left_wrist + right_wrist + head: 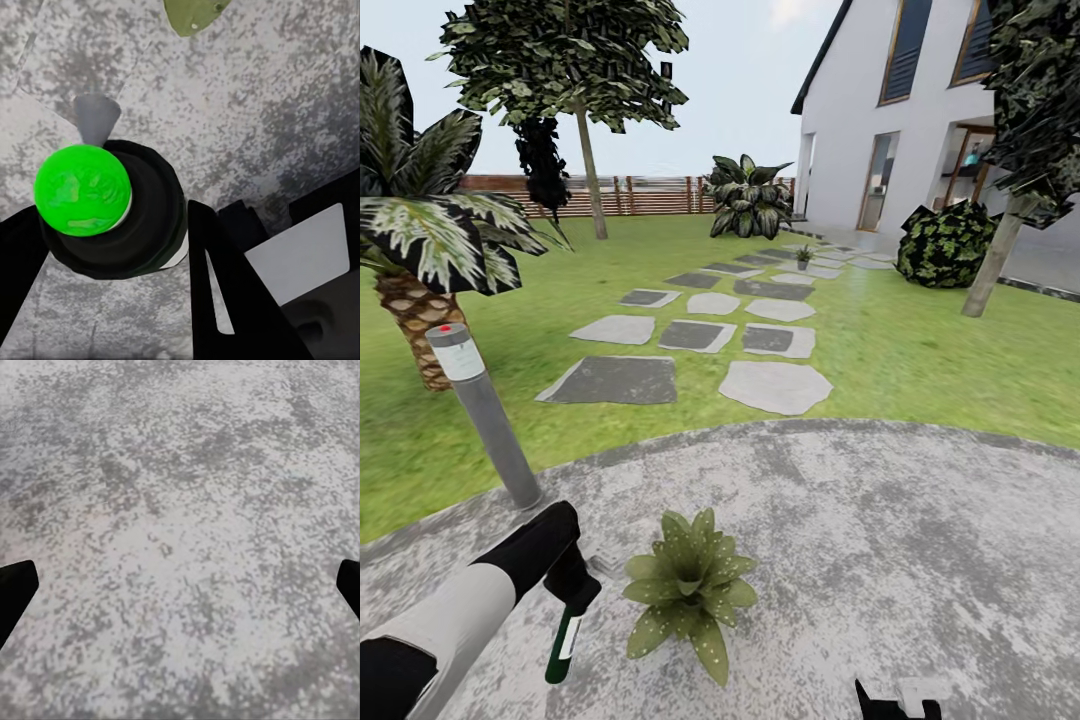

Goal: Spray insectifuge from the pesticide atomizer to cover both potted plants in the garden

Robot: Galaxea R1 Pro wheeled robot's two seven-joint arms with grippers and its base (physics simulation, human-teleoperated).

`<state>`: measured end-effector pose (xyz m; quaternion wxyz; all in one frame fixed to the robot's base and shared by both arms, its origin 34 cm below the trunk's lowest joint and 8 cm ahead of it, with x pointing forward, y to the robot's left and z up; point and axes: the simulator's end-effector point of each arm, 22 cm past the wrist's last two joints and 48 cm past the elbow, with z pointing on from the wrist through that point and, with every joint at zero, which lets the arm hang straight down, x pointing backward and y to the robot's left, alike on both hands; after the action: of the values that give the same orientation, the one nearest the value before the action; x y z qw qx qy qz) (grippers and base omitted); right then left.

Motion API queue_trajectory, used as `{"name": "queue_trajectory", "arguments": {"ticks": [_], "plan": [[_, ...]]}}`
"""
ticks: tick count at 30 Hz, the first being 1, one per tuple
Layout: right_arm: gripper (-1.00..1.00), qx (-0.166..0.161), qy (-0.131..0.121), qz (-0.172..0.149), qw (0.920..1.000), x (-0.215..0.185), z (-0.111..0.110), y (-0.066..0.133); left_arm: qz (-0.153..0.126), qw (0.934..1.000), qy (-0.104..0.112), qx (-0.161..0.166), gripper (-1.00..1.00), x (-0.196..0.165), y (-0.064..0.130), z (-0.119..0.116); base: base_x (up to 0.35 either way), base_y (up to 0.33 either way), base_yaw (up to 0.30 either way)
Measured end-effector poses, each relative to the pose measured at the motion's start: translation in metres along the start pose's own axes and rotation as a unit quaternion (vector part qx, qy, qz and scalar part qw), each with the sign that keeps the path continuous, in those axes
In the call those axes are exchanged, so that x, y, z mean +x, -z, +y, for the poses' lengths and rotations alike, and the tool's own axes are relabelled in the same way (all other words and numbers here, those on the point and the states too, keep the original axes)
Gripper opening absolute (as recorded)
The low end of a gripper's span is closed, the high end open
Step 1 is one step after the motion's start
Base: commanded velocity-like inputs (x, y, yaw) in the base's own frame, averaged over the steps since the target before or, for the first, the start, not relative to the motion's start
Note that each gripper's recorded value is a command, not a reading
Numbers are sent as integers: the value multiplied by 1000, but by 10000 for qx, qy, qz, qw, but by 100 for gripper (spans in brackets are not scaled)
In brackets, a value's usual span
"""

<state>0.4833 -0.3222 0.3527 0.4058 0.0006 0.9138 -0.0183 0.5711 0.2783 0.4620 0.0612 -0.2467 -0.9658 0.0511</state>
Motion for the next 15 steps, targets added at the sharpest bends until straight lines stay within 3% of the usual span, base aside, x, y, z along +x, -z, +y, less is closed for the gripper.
{"name": "queue_trajectory", "arguments": {"ticks": [3,7,15], "plan": [[100,-3,0,1,10000,0,0,0,-35,10000,-2,2,-100,-4,3,-1,119,186,-26],[100,-2,-1,1,10000,0,0,0,1,10000,-5,-9,-100,-1,1,0,49,240,-235],[100,-18,29,4,10000,0,1,0,13,10000,-3,7,-100,1,-2,-2,1,19,-19]]}}
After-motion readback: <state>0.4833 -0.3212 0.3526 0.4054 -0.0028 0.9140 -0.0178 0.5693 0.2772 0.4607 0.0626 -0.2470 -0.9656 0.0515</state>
